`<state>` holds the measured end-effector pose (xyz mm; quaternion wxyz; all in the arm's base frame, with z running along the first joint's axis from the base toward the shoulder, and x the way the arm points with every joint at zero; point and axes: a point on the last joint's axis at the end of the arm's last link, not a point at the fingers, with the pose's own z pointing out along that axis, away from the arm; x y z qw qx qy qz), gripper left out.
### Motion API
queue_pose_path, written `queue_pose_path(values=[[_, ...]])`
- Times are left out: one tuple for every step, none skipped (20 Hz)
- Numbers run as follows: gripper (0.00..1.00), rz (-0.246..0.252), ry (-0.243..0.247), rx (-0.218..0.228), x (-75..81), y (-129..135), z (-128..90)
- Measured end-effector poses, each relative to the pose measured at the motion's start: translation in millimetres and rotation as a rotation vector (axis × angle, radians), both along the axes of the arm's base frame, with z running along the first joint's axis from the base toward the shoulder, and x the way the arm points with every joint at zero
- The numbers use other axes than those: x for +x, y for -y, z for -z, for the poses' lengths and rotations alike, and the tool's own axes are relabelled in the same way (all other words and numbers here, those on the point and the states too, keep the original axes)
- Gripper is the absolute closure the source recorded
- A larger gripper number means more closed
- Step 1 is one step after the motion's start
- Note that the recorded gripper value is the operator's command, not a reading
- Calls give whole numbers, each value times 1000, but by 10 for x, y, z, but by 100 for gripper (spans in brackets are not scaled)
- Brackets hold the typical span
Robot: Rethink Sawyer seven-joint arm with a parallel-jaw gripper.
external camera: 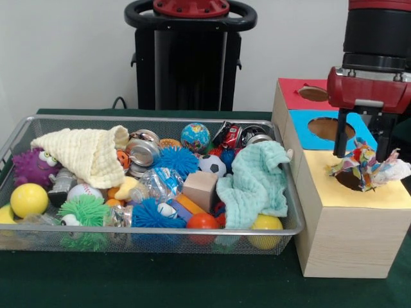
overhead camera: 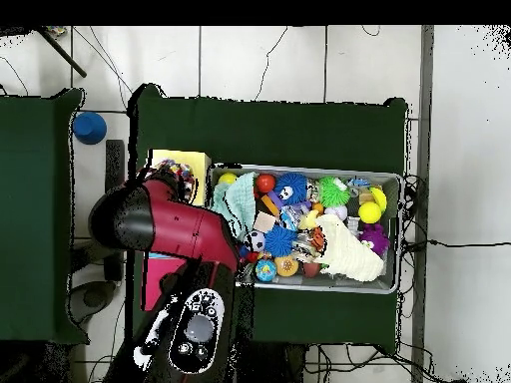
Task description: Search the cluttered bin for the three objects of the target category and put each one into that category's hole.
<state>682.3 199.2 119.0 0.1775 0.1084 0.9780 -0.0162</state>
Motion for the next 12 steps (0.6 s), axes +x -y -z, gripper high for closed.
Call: queue_pose_path(values=[[0, 2, 0, -2, 0, 14, -1], [0, 3, 0, -5, 0, 32, -2], [0, 5, 1, -8, 1, 47, -4], [0, 7, 1, -10, 2, 62, -7], [0, 9, 2, -14, 3, 86, -12], [0, 10, 2, -15, 4, 90, -15], [0, 10, 2, -15, 4, 97, -16], [0, 10, 2, -15, 5, 98, -16], [0, 12, 2, -16, 7, 109, -15], [0, 13, 2, -16, 9, 114, -16], [0, 13, 2, -15, 10, 119, -16], [0, 14, 2, -16, 11, 122, -16]])
